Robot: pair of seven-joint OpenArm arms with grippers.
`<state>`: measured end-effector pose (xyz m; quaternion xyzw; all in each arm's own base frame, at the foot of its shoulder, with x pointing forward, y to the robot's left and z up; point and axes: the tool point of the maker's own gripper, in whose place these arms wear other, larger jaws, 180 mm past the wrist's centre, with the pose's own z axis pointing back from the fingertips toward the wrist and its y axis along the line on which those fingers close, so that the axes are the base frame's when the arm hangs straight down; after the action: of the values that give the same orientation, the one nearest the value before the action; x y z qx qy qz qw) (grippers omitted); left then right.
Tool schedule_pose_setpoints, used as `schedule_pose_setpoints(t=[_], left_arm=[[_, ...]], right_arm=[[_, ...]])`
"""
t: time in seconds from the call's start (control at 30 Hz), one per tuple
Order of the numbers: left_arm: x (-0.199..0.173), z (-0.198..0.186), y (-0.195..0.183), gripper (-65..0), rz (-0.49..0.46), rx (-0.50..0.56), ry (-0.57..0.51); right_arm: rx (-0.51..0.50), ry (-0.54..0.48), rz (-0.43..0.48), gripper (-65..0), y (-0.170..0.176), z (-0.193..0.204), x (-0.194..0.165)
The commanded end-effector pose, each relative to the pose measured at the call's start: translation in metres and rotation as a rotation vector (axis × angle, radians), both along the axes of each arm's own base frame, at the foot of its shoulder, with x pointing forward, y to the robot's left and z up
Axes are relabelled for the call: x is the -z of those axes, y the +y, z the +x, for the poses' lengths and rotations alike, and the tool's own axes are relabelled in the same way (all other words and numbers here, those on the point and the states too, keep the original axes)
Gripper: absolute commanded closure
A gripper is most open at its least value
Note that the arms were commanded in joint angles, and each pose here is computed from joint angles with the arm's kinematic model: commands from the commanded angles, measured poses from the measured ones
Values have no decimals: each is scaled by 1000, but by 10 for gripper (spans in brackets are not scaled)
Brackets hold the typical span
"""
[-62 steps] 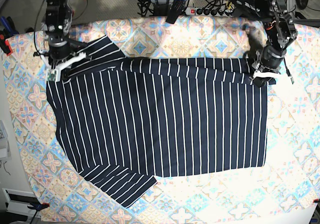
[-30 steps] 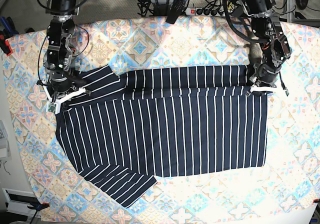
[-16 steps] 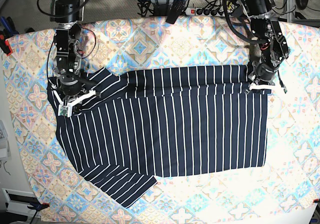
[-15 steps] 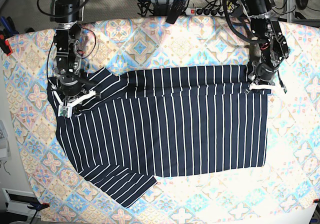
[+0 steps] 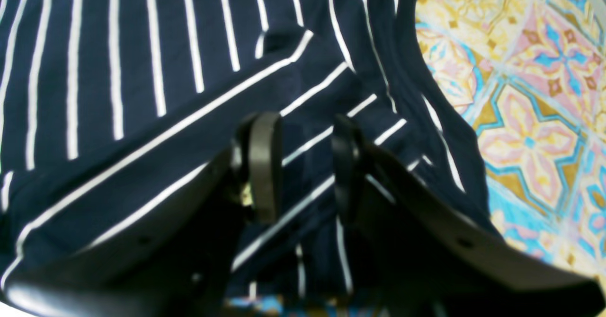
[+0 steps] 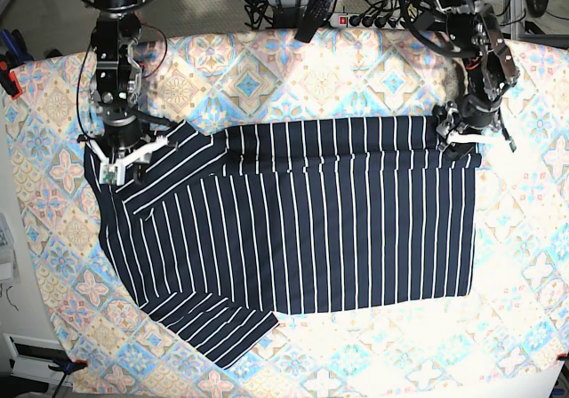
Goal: Fold the T-shirt properly
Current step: 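Open both grippers and release the folded edge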
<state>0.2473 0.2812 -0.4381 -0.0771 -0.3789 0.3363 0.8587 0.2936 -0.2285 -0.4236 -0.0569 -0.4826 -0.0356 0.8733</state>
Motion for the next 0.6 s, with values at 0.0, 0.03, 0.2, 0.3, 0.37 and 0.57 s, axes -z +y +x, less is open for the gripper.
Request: schedule_pose_setpoints(t=[0.0, 0.03, 0.2, 0.3, 0.37, 0.57], left_arm=[[-19, 7, 2, -374, 24, 13, -58], [-23, 1, 1, -374, 18, 16, -67], [-27, -23, -6, -374, -16, 21, -68], [-21, -32, -5, -374, -32, 8, -48], [-12, -37, -5, -374, -50, -3, -26], [-5, -37, -5, -374, -62, -11, -15]], right_arm=[[18, -42, -26, -187, -13, 0, -14], [31, -41, -31, -188, -18, -7, -15], [45, -36, -52, -188, -26, -30, -22], [41, -15, -54, -188, -25, -42, -18], [42, -10, -53, -188, -25, -44, -16], [41, 11, -51, -186, -24, -52, -11]])
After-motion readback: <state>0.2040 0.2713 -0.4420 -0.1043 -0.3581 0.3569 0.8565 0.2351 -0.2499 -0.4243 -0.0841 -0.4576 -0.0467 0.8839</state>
